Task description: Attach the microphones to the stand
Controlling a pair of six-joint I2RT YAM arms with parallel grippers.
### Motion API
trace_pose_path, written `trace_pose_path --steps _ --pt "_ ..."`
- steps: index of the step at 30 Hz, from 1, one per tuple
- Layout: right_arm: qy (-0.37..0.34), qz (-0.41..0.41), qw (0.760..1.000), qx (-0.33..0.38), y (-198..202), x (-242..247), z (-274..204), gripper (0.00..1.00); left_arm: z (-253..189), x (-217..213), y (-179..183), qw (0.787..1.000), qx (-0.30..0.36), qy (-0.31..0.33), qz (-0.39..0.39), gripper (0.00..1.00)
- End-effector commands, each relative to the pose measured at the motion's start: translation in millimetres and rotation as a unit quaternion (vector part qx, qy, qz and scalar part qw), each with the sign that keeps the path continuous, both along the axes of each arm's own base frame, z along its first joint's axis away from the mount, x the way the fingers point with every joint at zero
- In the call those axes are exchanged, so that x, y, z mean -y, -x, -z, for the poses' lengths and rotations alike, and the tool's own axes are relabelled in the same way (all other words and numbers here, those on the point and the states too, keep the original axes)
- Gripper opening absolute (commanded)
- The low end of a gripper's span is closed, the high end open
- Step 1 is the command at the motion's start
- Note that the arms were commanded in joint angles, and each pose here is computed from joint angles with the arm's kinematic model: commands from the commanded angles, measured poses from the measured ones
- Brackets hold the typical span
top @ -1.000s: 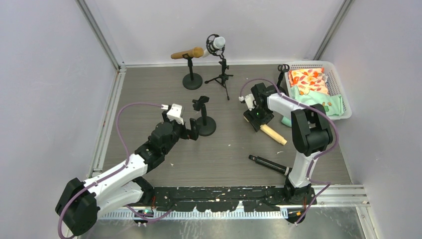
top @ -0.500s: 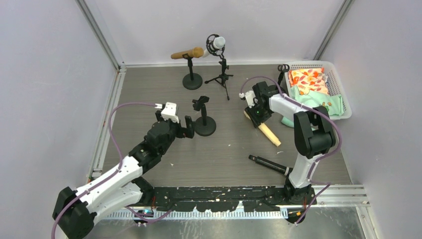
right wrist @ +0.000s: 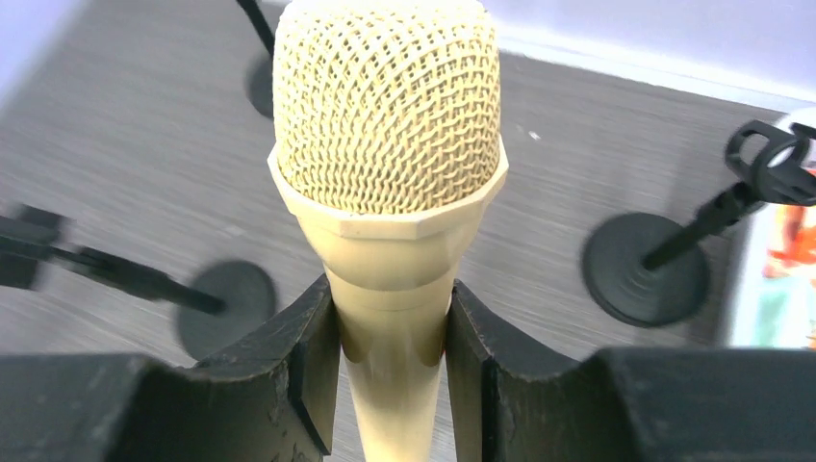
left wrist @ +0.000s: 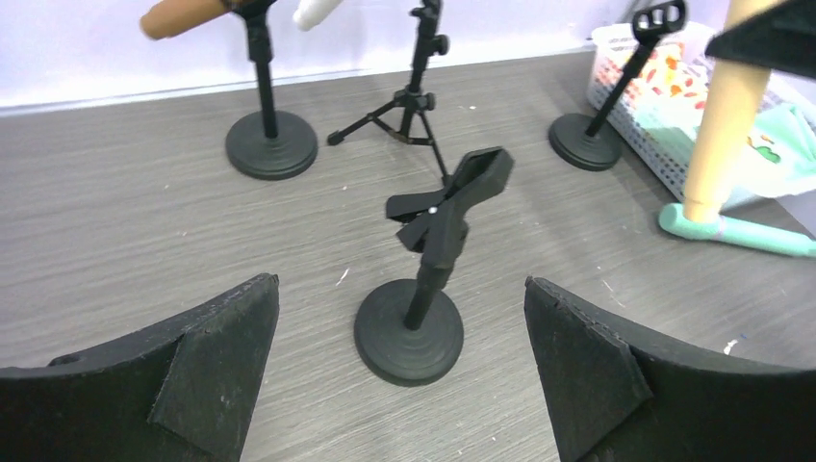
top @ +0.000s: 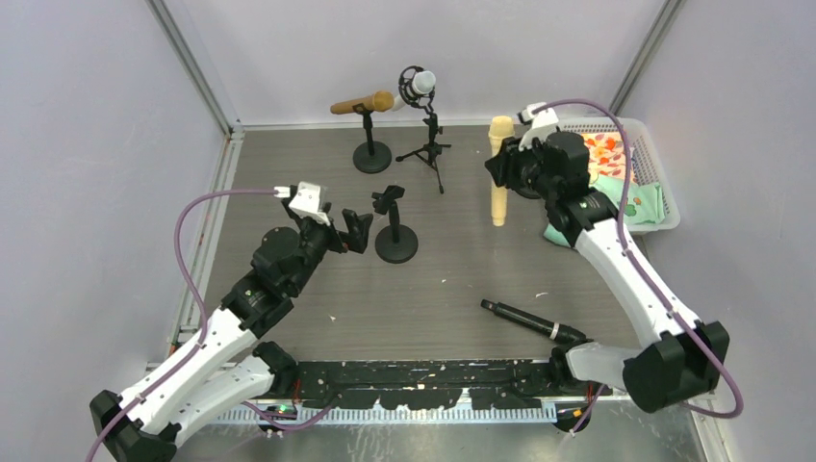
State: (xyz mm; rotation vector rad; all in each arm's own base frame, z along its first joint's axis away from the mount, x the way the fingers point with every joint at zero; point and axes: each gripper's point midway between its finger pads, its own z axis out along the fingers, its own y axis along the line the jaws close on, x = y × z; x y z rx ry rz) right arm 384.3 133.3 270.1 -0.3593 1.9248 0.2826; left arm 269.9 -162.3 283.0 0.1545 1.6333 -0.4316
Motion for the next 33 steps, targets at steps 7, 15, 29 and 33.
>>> trace_pose_path --steps 7,15,29,33 --pt "-0.302 -0.074 0.941 0.132 30 -52 -106 0.01 -34 28 -1 0.992 0.065 -0.069 0.087 1.0" --pt "-0.204 -0.18 0.944 0.189 57 -102 -106 0.01 -6 56 2 0.97 0.108 -0.109 0.189 1.0" --pt "-0.333 -0.235 0.887 0.218 84 -134 -168 0.01 -65 89 26 0.936 0.154 0.007 0.315 1.0" --pt "-0.376 -0.253 0.864 0.221 96 -147 -192 0.01 -81 101 33 0.927 0.157 0.047 0.338 1.0"
